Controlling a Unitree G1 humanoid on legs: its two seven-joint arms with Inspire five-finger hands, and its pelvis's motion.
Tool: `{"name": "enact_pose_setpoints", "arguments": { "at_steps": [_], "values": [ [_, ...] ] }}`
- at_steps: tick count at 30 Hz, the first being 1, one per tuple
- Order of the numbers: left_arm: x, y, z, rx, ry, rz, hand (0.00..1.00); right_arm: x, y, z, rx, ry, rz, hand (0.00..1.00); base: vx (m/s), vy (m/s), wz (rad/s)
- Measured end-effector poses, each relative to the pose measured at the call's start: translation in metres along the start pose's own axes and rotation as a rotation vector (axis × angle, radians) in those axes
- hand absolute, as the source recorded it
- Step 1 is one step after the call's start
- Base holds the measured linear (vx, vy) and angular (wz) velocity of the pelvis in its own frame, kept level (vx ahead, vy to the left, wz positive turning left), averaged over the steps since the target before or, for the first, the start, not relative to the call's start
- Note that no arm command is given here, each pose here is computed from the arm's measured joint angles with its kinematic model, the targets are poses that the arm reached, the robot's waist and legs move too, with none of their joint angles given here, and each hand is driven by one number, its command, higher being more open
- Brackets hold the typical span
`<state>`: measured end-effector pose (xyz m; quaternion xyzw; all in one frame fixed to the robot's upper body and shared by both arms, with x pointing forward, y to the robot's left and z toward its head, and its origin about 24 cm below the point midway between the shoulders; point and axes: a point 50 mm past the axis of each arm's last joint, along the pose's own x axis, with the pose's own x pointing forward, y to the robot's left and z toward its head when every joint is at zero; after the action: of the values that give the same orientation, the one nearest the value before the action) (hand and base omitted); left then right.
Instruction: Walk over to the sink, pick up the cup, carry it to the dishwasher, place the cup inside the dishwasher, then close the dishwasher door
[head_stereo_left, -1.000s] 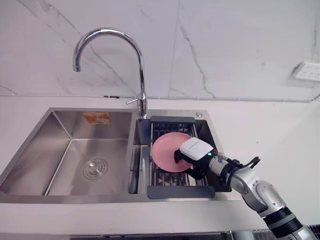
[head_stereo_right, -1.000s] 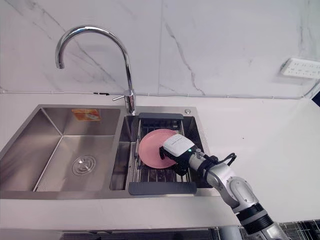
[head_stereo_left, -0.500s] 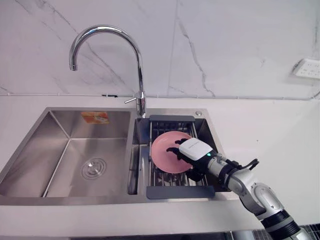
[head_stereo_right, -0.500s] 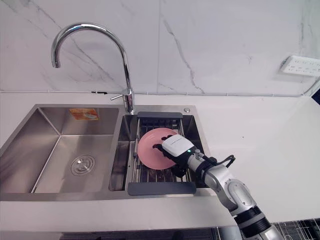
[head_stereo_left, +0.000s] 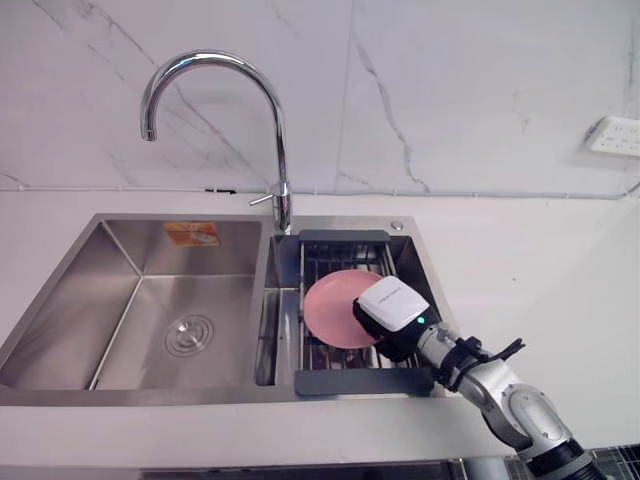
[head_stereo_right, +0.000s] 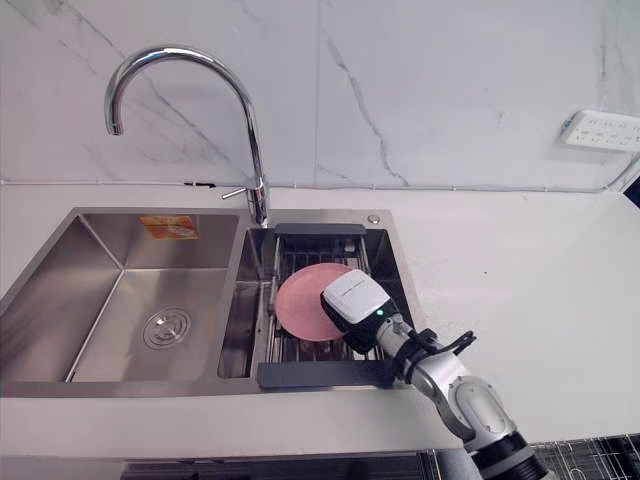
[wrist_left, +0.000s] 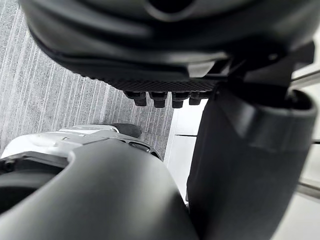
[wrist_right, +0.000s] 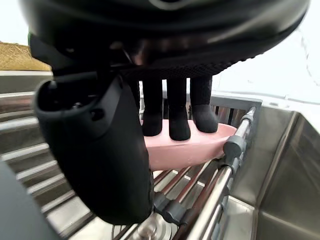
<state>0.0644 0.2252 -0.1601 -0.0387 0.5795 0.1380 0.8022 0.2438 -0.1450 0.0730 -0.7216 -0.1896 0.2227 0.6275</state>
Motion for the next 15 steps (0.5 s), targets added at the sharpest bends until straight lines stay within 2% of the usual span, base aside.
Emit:
{"name": "enact_pose_setpoints", "arguments": {
  "at_steps": [4, 7, 11, 15],
  "values": [
    [0.000, 0.000, 0.001, -0.002, -0.009, 0.005, 1.00, -0.001, -0.011, -0.005, -0.002, 0.027, -0.091, 0.00, 0.00, 0.000, 0.00],
    [0.000, -0.001, 0.000, -0.022, -0.016, 0.012, 1.00, -0.004, -0.033, -0.011, 0.015, 0.063, -0.227, 0.00, 0.00, 0.000, 0.00],
    [0.000, 0.000, 0.000, -0.023, -0.017, 0.023, 1.00, -0.009, -0.049, -0.017, 0.121, 0.086, -0.331, 0.00, 0.00, 0.000, 0.00],
    [0.000, -0.001, -0.001, -0.036, -0.014, 0.027, 1.00, -0.012, -0.053, -0.026, 0.239, 0.130, -0.371, 0.00, 0.00, 0.000, 0.00]
  ]
}}
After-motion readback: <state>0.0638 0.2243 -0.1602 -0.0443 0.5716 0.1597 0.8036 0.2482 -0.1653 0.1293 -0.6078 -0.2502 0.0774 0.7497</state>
